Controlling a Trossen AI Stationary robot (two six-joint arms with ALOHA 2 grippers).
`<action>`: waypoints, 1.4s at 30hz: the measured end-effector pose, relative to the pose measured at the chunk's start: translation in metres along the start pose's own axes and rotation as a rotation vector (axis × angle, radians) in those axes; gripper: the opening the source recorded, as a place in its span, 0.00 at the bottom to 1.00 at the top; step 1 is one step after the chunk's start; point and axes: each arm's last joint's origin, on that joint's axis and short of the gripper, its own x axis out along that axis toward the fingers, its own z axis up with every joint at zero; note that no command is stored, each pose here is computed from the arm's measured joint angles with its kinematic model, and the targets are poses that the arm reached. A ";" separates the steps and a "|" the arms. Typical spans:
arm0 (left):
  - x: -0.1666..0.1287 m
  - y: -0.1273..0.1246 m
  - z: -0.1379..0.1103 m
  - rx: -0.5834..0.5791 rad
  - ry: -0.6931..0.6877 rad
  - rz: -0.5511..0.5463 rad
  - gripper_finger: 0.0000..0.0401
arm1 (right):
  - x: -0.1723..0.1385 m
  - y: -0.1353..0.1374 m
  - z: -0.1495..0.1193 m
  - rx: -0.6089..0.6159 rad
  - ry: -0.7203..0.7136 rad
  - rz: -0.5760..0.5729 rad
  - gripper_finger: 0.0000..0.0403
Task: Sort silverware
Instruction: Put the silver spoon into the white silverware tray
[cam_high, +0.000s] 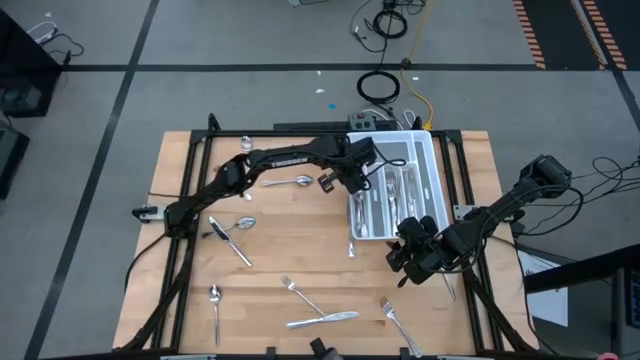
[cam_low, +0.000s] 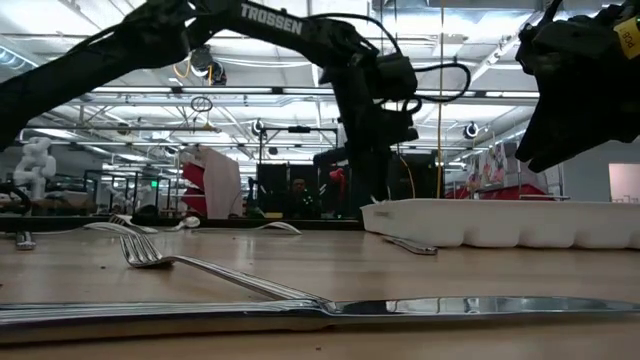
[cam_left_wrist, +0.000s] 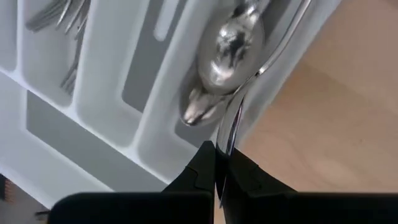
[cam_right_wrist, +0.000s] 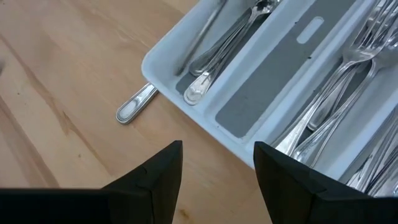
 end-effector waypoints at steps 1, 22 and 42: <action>0.002 0.000 -0.002 0.008 0.006 0.001 0.01 | 0.000 0.000 0.000 0.000 0.000 0.000 0.46; 0.002 0.004 -0.002 0.001 -0.011 0.031 0.06 | 0.000 -0.003 0.000 -0.072 0.002 -0.028 0.46; 0.002 0.002 0.000 -0.118 -0.014 0.023 0.07 | 0.000 -0.003 0.000 -0.075 0.003 -0.027 0.47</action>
